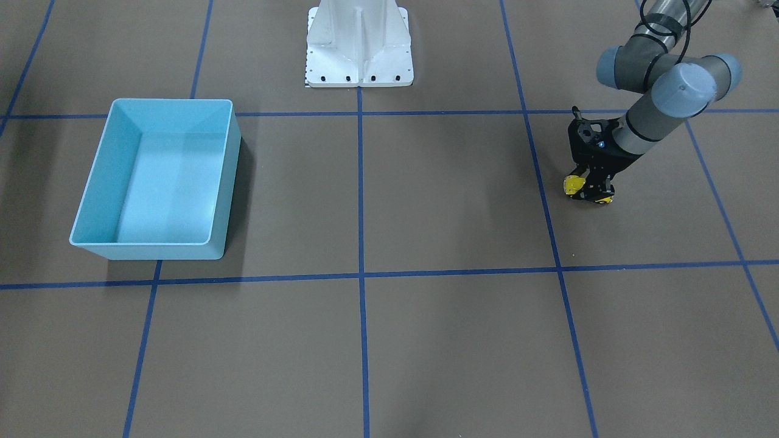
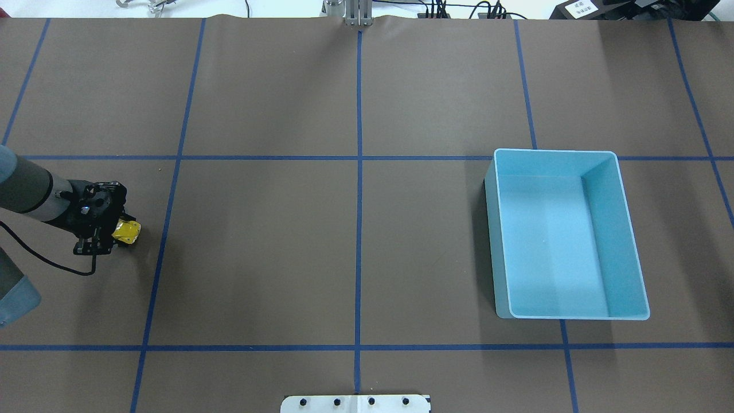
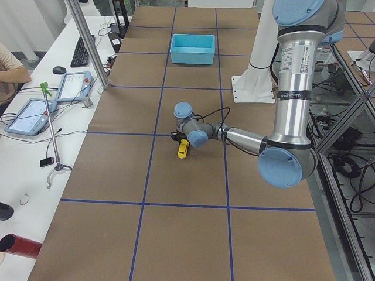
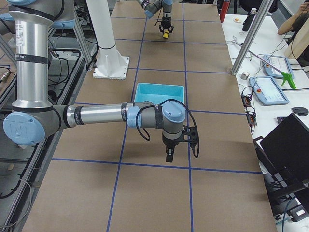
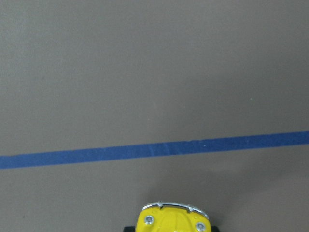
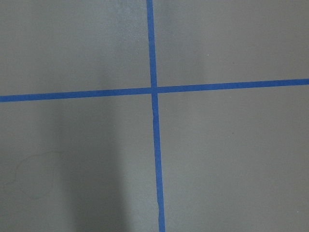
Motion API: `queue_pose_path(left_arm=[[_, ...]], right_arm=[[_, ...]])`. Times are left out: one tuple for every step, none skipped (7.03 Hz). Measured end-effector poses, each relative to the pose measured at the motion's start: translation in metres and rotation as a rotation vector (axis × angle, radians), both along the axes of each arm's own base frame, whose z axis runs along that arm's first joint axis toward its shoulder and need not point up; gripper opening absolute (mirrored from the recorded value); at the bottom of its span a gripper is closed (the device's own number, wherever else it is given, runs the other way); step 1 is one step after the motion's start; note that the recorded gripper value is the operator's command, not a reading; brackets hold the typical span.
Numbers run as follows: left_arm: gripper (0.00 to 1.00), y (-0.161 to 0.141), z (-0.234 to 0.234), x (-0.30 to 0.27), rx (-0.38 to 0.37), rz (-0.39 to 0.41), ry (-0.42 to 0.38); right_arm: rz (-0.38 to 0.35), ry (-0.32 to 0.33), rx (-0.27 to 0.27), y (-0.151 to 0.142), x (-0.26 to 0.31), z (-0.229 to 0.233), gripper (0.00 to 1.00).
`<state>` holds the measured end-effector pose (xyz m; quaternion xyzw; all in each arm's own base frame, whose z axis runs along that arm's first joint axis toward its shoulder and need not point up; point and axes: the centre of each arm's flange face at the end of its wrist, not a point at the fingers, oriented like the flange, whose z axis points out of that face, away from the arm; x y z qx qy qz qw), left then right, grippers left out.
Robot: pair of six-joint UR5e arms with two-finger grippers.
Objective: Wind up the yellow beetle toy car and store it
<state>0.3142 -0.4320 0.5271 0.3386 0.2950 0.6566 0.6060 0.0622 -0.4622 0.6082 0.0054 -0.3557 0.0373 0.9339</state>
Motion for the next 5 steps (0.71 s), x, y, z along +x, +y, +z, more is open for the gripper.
queue_pose_path(left_arm=[[0.00, 0.001, 0.003, -0.004, 0.002, -0.001, 0.008], [0.00, 0.002, 0.007, -0.010, -0.001, -0.001, 0.017], [0.00, 0.005, 0.011, -0.016, -0.001, -0.003, 0.024], [0.00, 0.008, 0.017, -0.021, 0.000, -0.004, 0.028], [0.00, 0.011, 0.023, -0.026, 0.004, -0.006, 0.033]], right_arm=[[0.000, 0.000, 0.000, 0.000, 0.000, 0.000, 1.00], [0.000, 0.000, 0.001, 0.000, 0.000, 0.000, 1.00], [0.000, 0.000, 0.001, 0.000, 0.000, 0.000, 1.00], [0.000, 0.000, 0.001, 0.000, 0.000, 0.000, 1.00], [0.000, 0.000, 0.001, 0.000, 0.000, 0.000, 1.00]])
